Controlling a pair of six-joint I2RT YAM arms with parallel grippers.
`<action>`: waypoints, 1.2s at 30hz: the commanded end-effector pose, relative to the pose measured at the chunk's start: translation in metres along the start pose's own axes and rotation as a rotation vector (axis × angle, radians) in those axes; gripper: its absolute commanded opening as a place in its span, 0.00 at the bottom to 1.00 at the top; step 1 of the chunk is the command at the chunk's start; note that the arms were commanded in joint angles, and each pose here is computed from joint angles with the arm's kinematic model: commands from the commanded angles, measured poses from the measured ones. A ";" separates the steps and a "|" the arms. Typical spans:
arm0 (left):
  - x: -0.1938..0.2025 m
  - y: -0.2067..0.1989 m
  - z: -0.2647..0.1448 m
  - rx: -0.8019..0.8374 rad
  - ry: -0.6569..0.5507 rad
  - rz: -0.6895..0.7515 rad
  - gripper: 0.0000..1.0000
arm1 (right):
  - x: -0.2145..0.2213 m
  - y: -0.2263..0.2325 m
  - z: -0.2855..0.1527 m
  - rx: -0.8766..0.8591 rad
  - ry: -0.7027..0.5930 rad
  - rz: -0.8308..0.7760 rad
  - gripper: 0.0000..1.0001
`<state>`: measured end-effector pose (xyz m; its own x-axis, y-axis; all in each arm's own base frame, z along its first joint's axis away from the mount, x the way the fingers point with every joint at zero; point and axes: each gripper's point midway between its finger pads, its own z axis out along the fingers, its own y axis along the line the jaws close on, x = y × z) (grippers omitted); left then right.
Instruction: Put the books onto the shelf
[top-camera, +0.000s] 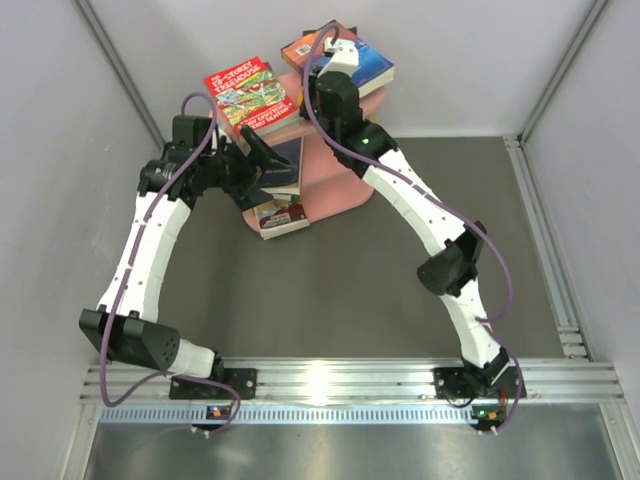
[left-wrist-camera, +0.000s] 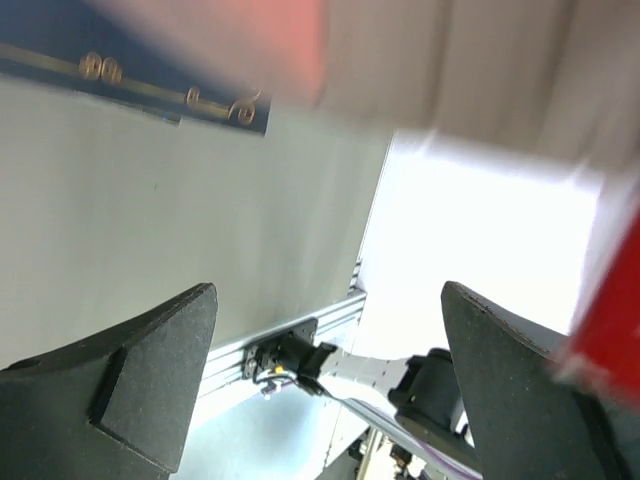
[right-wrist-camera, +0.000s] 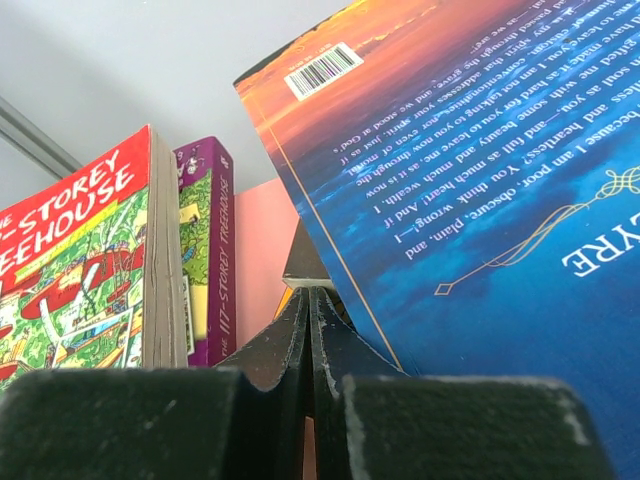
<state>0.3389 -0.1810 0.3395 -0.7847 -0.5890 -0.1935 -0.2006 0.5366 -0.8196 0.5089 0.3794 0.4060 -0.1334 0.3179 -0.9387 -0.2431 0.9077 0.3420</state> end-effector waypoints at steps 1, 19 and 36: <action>0.017 -0.006 -0.020 0.030 0.013 -0.002 0.99 | 0.043 -0.046 0.012 0.133 0.108 -0.085 0.00; 0.014 -0.004 -0.045 -0.001 -0.087 0.043 0.99 | 0.016 -0.046 -0.007 0.144 0.070 -0.127 0.00; 0.022 0.007 -0.060 -0.035 -0.113 0.091 0.99 | -0.096 0.031 -0.130 -0.169 -0.119 -0.144 0.60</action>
<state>0.2929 -0.1560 0.3559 -0.7347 -0.6122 -0.2922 -0.1867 0.5966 -0.7805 0.4228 0.3806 0.4424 -0.0921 0.1601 -0.9828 -0.4117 0.8926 0.1840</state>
